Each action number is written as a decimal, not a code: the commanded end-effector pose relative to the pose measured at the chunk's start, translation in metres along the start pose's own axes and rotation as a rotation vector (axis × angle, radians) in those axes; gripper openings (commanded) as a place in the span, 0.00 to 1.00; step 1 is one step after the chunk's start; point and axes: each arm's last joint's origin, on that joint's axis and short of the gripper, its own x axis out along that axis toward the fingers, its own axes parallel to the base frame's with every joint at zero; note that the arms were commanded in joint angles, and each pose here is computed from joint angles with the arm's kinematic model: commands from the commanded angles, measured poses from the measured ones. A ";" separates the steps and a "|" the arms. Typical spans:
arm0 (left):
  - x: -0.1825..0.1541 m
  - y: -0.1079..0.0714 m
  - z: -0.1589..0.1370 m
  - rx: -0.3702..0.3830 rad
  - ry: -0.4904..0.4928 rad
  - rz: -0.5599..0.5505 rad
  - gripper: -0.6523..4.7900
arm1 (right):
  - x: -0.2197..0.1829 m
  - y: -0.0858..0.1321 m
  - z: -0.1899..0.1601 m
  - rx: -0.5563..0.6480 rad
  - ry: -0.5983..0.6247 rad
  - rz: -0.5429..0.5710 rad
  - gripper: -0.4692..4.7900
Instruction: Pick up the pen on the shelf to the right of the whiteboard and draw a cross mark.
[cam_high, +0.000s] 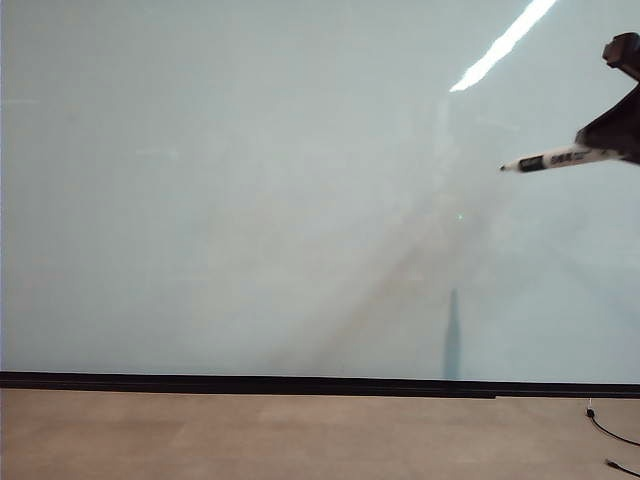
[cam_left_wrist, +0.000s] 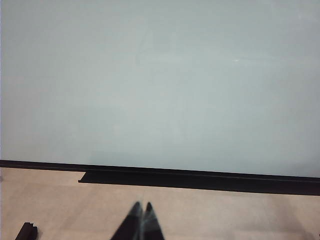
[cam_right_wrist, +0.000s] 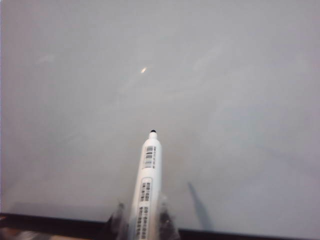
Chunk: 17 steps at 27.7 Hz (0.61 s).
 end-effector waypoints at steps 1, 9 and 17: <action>0.000 0.000 0.002 0.004 -0.011 -0.004 0.11 | 0.009 0.005 0.004 0.069 0.018 0.072 0.08; 0.000 0.000 0.002 0.004 -0.011 -0.004 0.11 | 0.037 0.011 0.011 0.148 0.068 0.156 0.08; 0.000 0.000 0.002 0.004 -0.011 -0.004 0.11 | 0.061 0.012 0.010 0.268 0.039 0.200 0.08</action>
